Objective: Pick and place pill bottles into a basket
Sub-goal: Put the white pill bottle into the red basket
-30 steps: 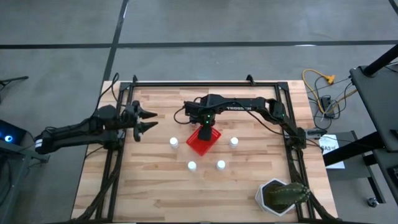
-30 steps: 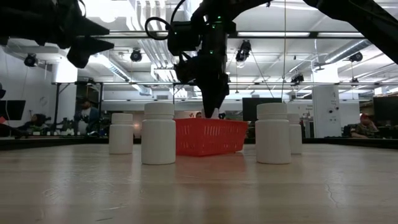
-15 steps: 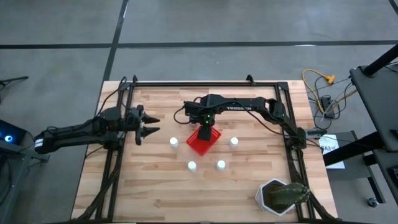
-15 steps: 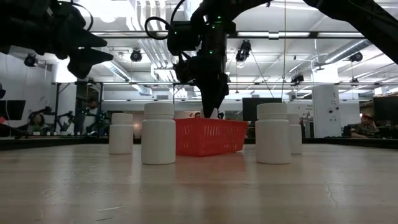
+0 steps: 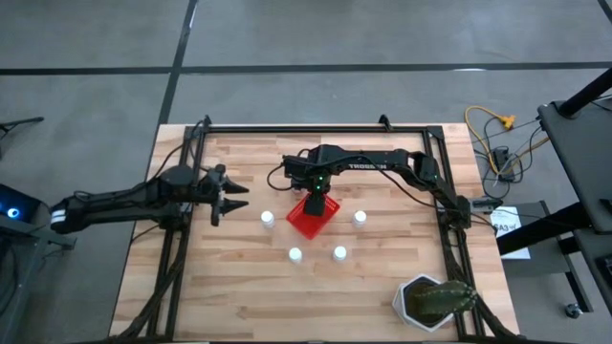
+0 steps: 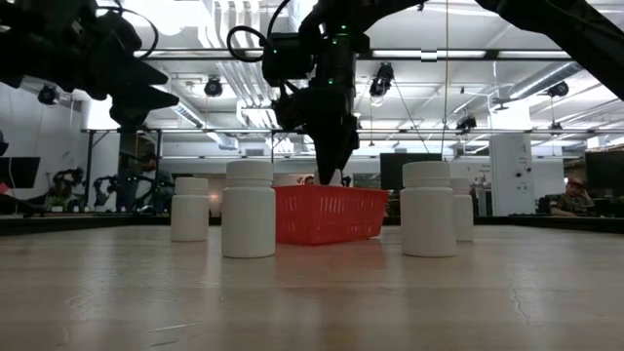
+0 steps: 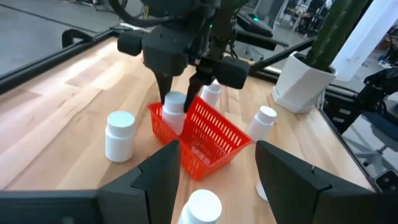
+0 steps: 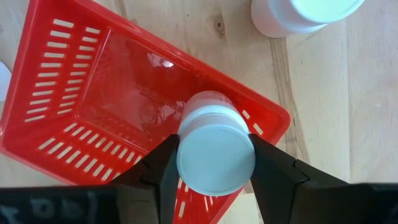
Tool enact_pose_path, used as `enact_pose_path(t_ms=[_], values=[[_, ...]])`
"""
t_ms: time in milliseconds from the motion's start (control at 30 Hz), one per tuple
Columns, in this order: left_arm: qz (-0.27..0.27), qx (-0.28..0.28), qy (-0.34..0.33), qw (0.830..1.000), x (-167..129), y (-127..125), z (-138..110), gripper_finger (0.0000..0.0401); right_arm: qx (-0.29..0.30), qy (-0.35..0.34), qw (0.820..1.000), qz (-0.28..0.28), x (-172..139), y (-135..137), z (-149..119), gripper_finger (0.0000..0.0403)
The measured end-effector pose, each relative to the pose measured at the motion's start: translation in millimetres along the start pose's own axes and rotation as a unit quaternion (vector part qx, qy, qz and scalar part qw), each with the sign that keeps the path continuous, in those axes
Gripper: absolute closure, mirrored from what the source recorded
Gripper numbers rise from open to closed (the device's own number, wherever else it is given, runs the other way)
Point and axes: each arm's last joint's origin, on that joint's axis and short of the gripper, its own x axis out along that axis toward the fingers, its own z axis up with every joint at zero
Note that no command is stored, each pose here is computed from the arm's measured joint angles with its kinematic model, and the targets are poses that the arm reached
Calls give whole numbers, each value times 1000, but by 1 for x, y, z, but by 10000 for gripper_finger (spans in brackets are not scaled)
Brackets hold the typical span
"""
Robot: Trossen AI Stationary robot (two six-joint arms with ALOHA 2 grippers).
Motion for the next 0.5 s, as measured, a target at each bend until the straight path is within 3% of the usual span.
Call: enact_pose_path(t_ms=[200, 500], values=[[0, 0, -1, 1000, 1, 0, 1, 210, 0, -1, 1000, 0, 0, 0, 0, 254], [0, 0, -2, 1000, 1, 0, 1, 210, 2, -2, 1000, 0, 0, 0, 0, 218]])
